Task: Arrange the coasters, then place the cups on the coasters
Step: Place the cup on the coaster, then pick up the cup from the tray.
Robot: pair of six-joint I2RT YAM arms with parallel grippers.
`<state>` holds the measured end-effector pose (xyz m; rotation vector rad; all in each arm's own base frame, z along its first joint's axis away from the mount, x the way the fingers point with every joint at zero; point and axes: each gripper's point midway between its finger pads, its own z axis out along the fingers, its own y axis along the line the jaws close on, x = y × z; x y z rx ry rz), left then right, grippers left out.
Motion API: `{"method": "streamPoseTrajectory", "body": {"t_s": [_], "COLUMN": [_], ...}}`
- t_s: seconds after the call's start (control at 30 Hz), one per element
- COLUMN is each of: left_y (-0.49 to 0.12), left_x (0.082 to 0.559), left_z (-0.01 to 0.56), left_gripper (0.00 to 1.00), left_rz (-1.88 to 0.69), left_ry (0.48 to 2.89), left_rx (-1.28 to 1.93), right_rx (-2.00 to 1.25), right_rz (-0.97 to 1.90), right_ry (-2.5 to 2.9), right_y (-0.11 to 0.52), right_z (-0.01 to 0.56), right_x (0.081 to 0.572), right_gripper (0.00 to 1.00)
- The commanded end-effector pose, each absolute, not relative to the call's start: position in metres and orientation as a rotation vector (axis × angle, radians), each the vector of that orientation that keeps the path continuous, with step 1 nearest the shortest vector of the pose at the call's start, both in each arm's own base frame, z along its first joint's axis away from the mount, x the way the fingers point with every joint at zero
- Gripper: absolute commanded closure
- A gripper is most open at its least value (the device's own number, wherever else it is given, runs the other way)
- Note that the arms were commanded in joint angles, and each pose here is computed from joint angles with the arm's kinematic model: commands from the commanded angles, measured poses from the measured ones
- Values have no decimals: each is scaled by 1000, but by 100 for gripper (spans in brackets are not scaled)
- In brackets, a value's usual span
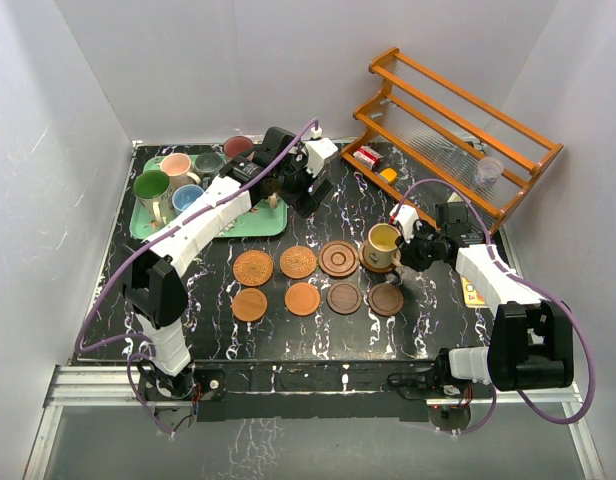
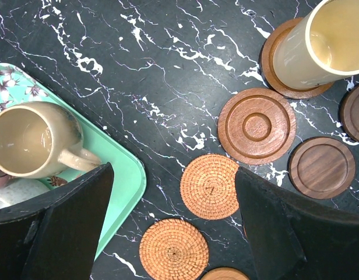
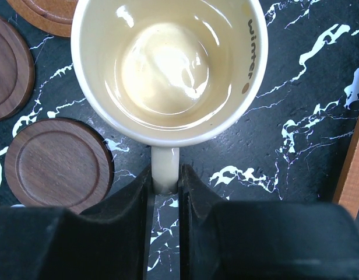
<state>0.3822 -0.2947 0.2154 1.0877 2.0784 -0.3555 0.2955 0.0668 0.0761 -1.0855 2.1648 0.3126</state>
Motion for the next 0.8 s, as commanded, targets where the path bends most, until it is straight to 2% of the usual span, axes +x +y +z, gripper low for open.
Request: {"method": "streamPoseTrajectory", "body": {"t_s": [0.0,0.43,0.57,0.77], "left_y": [-287,-284,-283,-275], "left_x": [378,378,379,385], "left_z": [242,240,240,240], "left_gripper": [16,16,15,15], "left_rz": [-348,-342,-341,-329], "left_ry": [2022,2026,2028,2043], "left_rx": [1068,1064,1060,1012], "right_rx": [-1062,-1069,-1069,-1056], "right_rz": [246,248,272,275], "right_ry": [2140,2148,2159,2155], "right_y": [60,60,62,63], "right_z": [95,91,87,91], "right_x": [304,297,297,302], "right_gripper": [92,94,87,72]}}
